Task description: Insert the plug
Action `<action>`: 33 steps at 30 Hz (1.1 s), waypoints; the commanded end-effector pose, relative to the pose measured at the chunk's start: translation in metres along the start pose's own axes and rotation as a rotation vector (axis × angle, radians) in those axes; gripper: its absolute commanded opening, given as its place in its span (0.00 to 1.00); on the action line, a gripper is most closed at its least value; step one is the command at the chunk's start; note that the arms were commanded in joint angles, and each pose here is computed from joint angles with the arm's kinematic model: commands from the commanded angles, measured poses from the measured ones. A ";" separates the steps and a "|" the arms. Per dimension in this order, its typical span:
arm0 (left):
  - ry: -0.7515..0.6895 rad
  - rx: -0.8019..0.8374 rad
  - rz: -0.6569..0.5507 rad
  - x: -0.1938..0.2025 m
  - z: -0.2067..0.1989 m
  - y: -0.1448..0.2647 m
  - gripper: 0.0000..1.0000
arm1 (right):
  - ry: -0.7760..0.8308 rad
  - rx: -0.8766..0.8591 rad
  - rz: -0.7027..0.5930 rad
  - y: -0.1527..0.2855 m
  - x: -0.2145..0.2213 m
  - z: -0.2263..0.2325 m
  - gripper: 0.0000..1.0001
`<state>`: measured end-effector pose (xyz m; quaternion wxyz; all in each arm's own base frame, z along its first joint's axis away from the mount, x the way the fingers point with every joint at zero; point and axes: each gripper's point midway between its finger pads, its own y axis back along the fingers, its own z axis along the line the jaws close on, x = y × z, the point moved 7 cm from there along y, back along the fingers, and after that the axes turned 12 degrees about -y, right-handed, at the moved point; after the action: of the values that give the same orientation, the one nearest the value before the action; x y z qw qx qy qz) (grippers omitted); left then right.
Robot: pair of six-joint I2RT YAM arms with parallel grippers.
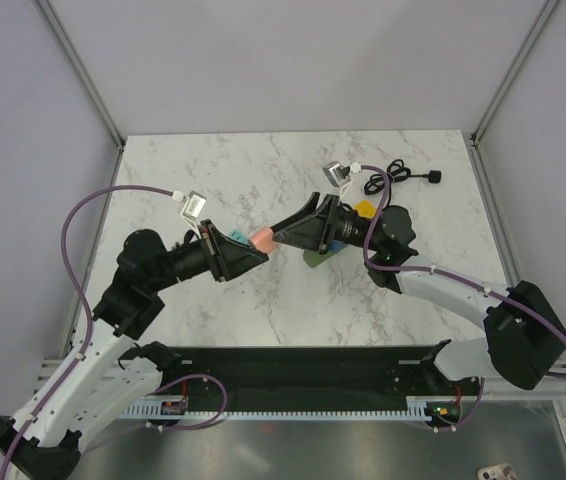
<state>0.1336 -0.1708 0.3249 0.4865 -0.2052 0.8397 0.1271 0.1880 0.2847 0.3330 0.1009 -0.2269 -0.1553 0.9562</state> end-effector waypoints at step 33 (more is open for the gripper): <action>0.130 0.199 0.035 0.006 -0.015 -0.005 0.70 | 0.121 -0.195 0.152 -0.004 0.018 0.046 0.00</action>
<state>0.1146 -0.1814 0.3432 0.4650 -0.1473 0.8730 0.0041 0.1577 0.2850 0.3430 0.0020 -0.2548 -0.1837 0.9494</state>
